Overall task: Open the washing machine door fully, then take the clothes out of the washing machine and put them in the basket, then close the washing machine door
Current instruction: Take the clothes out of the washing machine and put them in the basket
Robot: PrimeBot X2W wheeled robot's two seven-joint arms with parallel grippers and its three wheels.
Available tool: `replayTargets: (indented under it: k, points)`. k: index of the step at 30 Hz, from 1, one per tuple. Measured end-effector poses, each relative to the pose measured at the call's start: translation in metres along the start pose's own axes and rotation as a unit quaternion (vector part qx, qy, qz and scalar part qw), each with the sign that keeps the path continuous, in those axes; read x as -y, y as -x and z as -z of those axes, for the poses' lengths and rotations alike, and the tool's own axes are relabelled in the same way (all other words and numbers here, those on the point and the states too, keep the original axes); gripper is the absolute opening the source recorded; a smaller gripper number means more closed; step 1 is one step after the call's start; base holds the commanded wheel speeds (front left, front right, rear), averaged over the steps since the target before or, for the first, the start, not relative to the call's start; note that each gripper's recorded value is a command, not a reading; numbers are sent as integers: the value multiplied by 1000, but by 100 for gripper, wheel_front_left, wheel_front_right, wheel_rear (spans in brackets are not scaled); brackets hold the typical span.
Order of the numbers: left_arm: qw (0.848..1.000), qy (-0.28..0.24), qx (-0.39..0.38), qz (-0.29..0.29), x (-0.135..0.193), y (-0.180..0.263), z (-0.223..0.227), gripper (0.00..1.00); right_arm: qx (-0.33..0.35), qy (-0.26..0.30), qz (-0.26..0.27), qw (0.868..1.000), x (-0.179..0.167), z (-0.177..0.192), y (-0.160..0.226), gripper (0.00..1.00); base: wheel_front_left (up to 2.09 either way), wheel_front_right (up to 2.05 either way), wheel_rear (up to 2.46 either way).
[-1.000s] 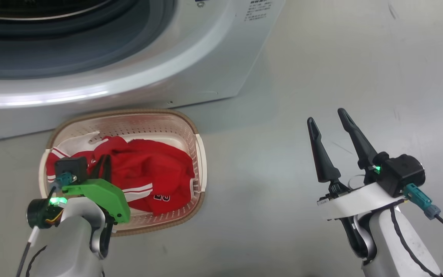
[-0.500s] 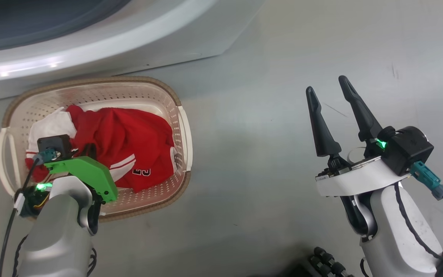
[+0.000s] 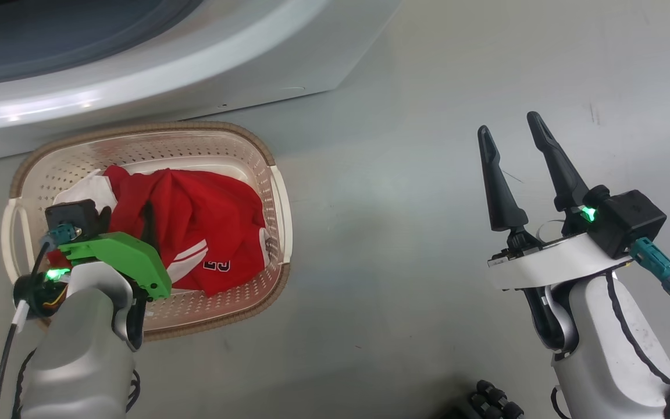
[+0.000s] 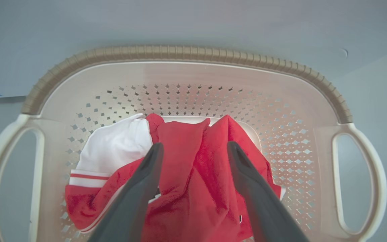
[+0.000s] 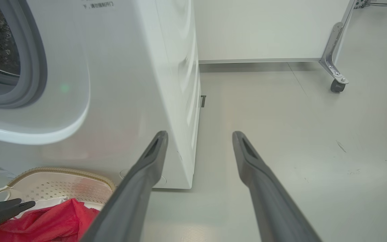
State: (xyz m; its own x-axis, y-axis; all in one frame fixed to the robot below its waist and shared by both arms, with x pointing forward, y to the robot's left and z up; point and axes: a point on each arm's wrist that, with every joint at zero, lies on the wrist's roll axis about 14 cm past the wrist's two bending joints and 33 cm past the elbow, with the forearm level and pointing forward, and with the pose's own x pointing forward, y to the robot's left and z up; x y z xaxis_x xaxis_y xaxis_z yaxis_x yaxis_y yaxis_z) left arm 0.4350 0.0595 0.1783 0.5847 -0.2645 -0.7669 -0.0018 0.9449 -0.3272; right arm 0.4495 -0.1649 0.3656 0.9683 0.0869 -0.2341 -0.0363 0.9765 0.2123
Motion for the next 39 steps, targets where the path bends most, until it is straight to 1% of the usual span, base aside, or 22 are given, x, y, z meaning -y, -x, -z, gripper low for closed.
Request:
replayTargets:
  k: [6, 12, 17, 20, 21, 22, 23, 26, 30, 35, 39]
  points:
    - [996, -10, 84, 13, 5, 12, -40, 100, 14, -1, 0, 1000, -1, -11, 0, 100, 0, 0, 0]
    - [993, -20, 112, 15, 5, 28, -58, 100, 27, -2, -2, 1000, -4, -22, 2, 100, 0, 0, 0]
    - [990, -27, 139, 14, 3, 50, -71, 100, 44, -2, -8, 999, -10, -37, 7, 100, 0, 0, 0]
    - [985, -27, 167, 17, 6, 64, -87, 100, 49, -2, -11, 999, -13, -42, 12, 100, 0, 0, 0]
    - [983, -26, 182, 18, 8, 70, -96, 100, 50, -3, -11, 999, -14, -44, 15, 100, 0, 0, 0]
    - [973, -24, 227, 26, 14, 84, -124, 100, 49, -1, -11, 999, -15, -45, 20, 100, 0, 0, 0]
    - [967, -25, 250, 31, 18, 92, -138, 100, 51, 1, -11, 999, -15, -46, 23, 100, 0, 0, 0]
    - [951, -29, 305, 36, 23, 117, -170, 100, 60, 1, -14, 998, -18, -53, 29, 100, 0, 0, 0]
    - [942, -48, 331, 26, 20, 146, -172, 100, 63, 6, -20, 998, -23, -58, 40, 100, 0, 0, 0]
    - [932, -58, 359, 11, 13, 180, -170, 100, 61, 11, -30, 998, -31, -57, 56, 100, 0, 0, 0]
    - [923, -71, 379, 1, 10, 206, -167, 100, 74, 13, -41, 996, -39, -65, 66, 100, 0, 0, 0]
